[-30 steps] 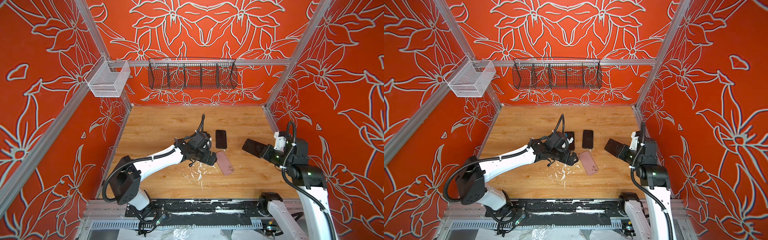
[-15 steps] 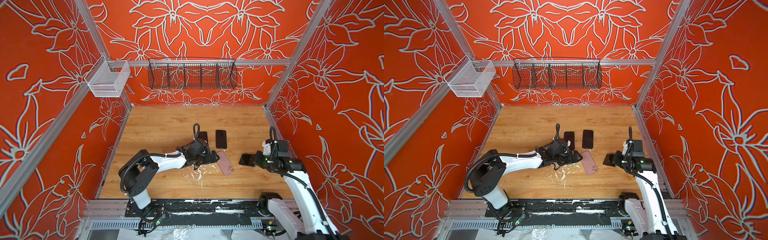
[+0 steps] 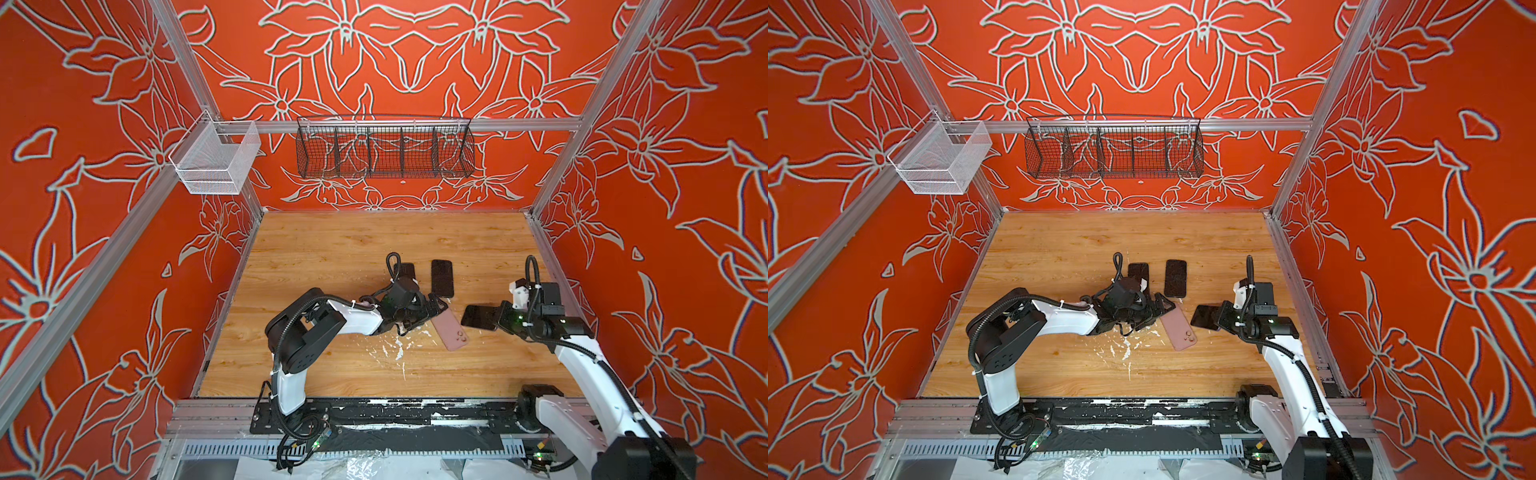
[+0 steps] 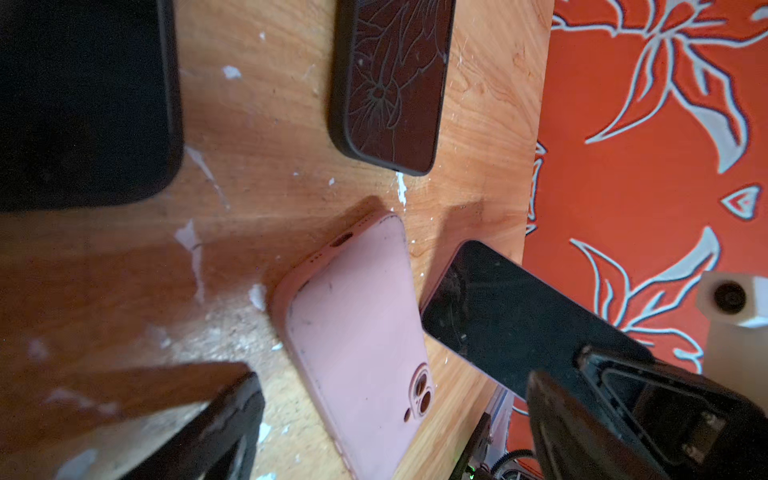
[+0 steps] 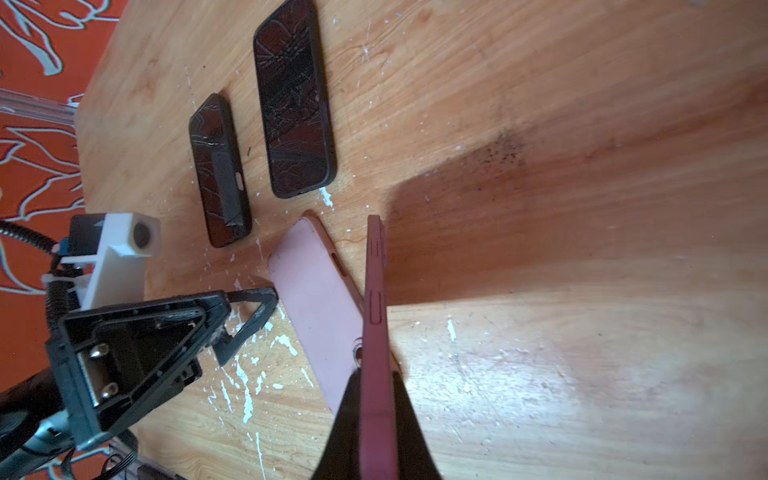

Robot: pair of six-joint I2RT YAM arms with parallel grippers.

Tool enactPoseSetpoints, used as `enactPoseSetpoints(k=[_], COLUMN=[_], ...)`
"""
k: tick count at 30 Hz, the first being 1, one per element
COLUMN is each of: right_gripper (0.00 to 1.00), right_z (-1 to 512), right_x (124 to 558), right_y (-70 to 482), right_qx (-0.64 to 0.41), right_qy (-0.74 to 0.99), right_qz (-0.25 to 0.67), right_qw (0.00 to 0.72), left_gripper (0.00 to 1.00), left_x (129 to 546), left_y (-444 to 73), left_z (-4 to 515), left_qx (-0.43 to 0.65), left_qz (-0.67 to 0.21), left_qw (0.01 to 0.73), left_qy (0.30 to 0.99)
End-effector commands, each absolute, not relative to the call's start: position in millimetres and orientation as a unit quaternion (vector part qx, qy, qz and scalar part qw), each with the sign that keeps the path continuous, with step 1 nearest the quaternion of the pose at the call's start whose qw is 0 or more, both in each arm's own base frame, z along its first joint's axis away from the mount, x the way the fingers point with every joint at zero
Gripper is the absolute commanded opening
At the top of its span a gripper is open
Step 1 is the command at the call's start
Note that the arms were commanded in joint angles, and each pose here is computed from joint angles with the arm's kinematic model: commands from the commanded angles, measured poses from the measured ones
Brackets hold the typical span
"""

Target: Put the phone into the phone case

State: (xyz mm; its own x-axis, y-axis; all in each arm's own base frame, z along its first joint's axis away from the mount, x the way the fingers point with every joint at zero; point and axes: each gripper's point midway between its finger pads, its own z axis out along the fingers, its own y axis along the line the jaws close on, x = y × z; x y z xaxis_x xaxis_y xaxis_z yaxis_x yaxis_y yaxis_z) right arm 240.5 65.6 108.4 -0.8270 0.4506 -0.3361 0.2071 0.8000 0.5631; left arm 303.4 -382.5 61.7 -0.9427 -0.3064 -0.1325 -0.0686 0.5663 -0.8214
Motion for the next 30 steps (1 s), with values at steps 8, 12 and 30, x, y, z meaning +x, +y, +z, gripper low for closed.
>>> enactPoseSetpoints(k=[8,12,30], right_gripper=[0.00,0.00,0.00], right_z=[123,136,149], right_x=[234,239,245], right_y=[108,112,132], right_qx=[0.138,0.142,0.142], right_qy=[0.889,0.874,0.858], right_qz=[0.378,0.401,0.433], right_qw=[0.220,0.234,0.238], left_gripper=[0.98,0.98,0.98], left_x=[311,309,315], left_y=[-382,-379,-358], left_z=[40,29,32], left_qx=[-0.130,-0.136,-0.129], left_qz=[-0.448,-0.446,-0.437], left_qw=[0.118,0.109,0.135], left_qy=[0.877,0.878,0.880])
